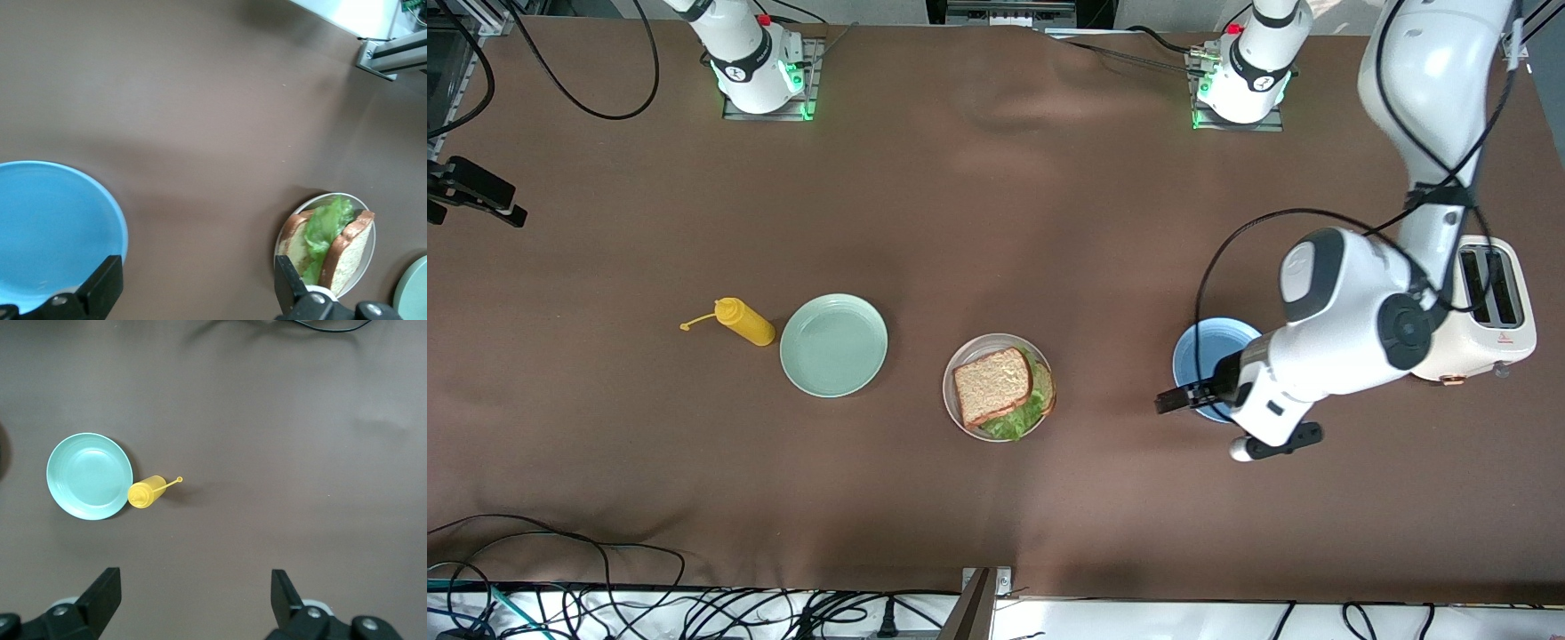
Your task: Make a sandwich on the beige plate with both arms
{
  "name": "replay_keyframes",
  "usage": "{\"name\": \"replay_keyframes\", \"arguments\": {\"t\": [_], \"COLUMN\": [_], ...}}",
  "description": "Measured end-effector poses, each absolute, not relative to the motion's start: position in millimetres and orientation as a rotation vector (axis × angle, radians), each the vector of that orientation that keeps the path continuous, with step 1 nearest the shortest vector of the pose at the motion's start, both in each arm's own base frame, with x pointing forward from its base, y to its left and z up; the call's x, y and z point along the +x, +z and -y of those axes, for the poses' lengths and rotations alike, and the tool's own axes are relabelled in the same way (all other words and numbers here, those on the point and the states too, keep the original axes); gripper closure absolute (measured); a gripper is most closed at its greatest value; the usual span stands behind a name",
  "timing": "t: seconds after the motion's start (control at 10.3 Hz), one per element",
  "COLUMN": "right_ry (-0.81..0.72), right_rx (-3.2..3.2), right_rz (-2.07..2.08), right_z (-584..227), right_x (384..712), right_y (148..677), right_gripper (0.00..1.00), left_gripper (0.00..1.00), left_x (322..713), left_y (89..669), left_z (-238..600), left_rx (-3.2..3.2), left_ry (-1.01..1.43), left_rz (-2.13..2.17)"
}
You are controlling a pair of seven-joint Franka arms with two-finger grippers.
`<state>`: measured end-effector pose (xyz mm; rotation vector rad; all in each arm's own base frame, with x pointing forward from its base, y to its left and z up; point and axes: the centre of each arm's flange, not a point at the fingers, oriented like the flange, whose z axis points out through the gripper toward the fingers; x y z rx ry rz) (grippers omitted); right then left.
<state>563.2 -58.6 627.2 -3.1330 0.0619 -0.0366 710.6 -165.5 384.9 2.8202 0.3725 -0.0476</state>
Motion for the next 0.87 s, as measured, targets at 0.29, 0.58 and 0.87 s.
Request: {"name": "replay_keyframes", "arguments": {"t": [0.29,0.58,0.87], "right_ry": [-0.037,-0.038,-0.038], "right_rx": [-3.133,-3.133,-3.133], "right_rz": [-0.085,-0.084,-0.083], "right_z": [66.8,66.5,66.5], "right_x": [562.2,562.1,562.1], "right_y": [627.5,627.9,627.9], "right_gripper": [0.0,0.0,0.0], "left_gripper": [0.0,0.0,0.0], "left_x": [696.6,682.1,663.6], "left_y": [429.2,471.8,502.8], "left_z": [122.5,56.1,38.9], "left_rx": [2.864,2.926,2.995], "left_ry": [-0.119,-0.135,-0.152], "left_rz": [-0.341,-0.254,-0.169]}}
